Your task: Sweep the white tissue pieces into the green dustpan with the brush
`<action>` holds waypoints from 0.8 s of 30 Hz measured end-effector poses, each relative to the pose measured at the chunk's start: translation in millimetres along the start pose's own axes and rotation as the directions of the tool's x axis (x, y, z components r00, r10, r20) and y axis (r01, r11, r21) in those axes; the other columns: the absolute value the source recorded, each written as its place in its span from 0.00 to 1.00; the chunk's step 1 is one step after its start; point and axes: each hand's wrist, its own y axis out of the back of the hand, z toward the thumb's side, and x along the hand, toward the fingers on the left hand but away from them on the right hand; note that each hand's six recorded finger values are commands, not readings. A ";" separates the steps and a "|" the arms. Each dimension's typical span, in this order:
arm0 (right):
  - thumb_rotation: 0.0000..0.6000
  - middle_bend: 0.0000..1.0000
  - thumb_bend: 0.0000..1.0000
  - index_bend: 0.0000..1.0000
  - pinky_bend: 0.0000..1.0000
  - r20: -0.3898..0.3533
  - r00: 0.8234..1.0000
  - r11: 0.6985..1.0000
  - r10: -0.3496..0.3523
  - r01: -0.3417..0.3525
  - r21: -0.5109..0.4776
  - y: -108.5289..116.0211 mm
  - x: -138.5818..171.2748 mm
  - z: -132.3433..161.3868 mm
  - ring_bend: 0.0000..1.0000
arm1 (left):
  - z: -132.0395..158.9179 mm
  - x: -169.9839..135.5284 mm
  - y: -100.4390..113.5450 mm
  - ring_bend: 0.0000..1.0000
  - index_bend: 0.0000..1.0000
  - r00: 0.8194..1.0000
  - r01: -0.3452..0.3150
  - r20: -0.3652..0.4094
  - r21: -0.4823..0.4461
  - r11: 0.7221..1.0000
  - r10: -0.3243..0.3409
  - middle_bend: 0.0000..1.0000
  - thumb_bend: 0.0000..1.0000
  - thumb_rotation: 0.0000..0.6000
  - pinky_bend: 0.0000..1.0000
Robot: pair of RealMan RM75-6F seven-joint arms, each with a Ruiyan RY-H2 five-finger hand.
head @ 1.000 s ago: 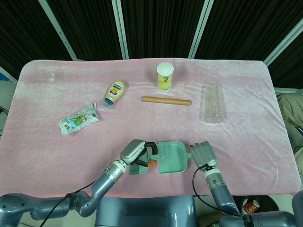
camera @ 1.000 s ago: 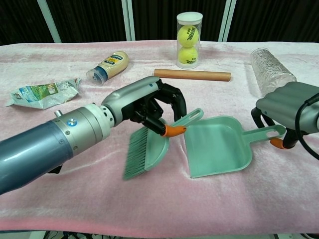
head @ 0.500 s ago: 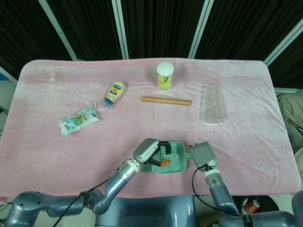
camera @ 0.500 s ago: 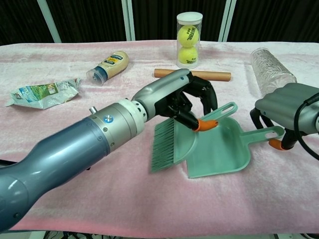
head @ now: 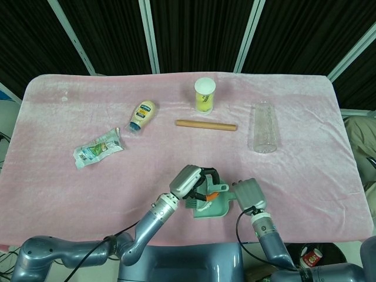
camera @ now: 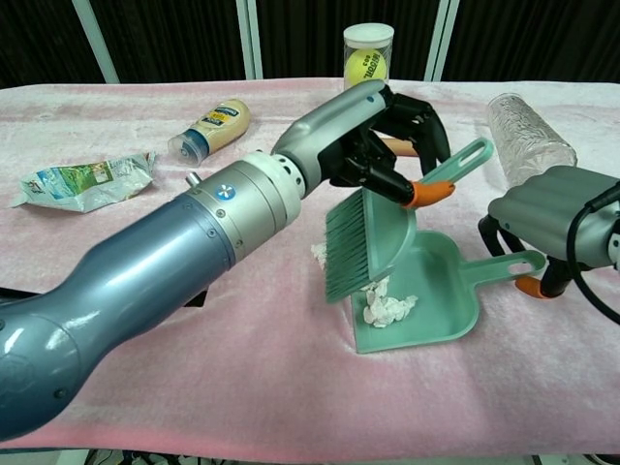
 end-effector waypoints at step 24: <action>1.00 0.61 0.47 0.67 0.82 -0.011 1.000 1.000 -0.011 0.011 0.000 -3.0 -4.8 19.2 0.68 | -56.9 -22.0 27.3 0.91 0.59 0.993 0.037 -0.116 0.096 0.995 -0.026 0.61 0.40 1.00 1.00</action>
